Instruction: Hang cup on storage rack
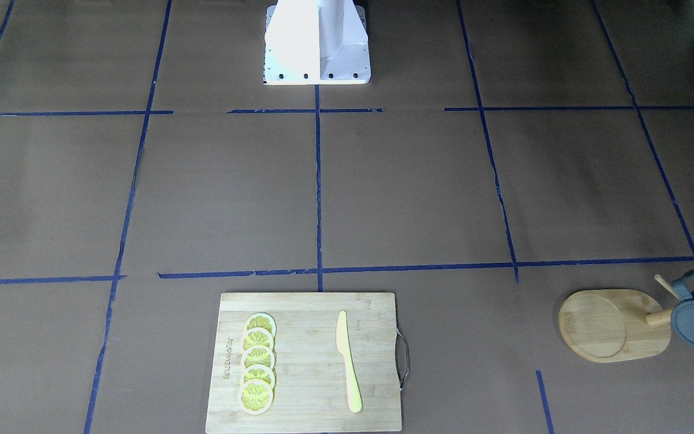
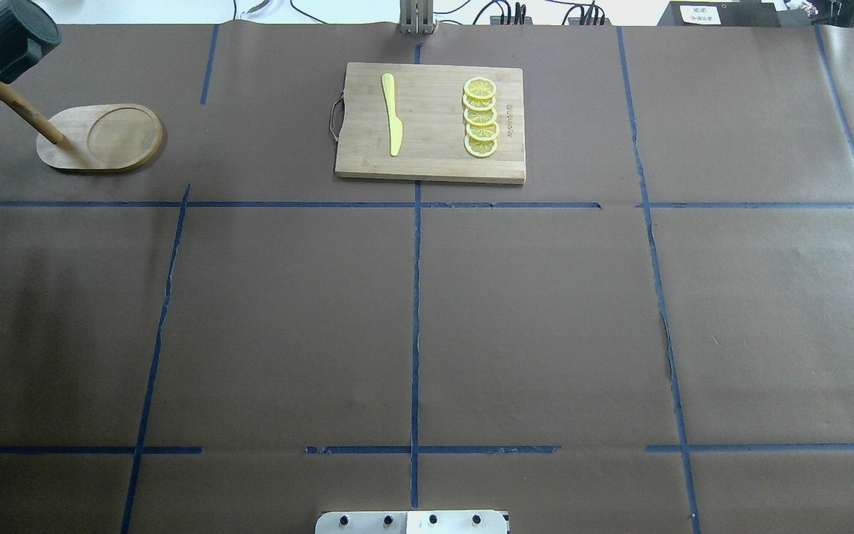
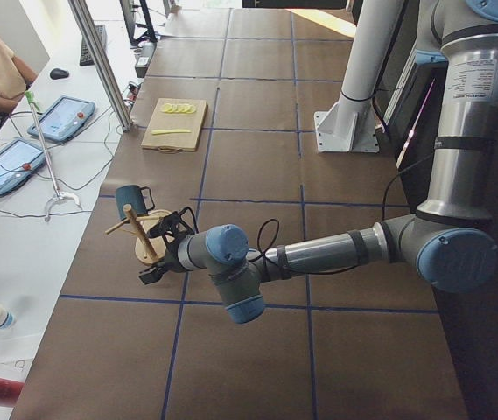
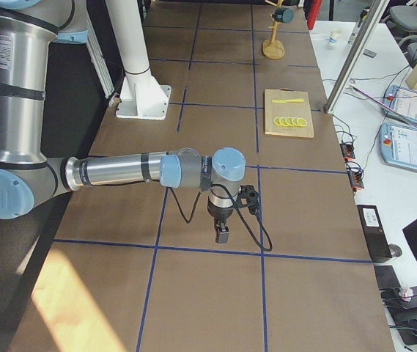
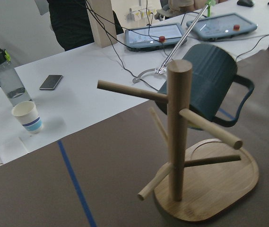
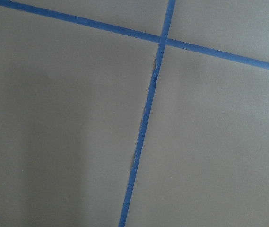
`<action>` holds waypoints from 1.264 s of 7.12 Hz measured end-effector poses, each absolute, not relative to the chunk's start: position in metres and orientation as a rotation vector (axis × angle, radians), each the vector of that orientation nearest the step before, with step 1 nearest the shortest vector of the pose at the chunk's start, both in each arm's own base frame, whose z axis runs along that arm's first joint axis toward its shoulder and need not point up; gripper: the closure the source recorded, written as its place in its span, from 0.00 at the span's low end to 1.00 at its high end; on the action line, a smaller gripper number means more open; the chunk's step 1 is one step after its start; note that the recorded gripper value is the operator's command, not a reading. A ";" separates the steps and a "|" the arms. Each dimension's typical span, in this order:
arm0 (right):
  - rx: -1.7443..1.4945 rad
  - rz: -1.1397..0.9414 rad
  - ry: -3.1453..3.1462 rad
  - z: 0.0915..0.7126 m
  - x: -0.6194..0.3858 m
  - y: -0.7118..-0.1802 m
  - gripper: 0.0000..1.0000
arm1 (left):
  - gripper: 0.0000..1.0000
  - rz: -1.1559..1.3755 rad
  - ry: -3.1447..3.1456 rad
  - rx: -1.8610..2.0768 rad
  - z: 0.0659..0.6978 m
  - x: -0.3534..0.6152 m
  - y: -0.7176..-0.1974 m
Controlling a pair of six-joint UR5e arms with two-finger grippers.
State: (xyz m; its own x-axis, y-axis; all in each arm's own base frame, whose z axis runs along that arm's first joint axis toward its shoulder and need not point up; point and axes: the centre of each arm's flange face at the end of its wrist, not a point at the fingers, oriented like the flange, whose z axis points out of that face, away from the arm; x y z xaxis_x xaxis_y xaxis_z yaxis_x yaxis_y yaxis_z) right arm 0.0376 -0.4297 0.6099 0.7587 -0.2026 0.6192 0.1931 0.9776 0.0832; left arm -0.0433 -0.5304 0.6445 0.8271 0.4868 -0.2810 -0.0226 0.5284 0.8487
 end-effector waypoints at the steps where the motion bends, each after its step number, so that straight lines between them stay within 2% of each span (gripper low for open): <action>1: 0.014 -0.215 -0.676 0.610 0.038 -0.429 0.00 | 0.00 0.396 0.399 0.905 0.650 -0.053 -0.539; 4: 0.015 -0.219 -0.677 0.610 0.038 -0.429 0.00 | 0.00 0.371 0.360 0.460 0.686 -0.075 -0.545; 7: 0.015 -0.219 -0.675 0.611 0.038 -0.429 0.00 | 0.00 0.045 0.720 0.046 0.689 -0.062 -0.521; 9: 0.015 -0.219 -0.676 0.611 0.038 -0.429 0.00 | 0.00 -0.029 0.781 -0.073 0.672 -0.060 -0.508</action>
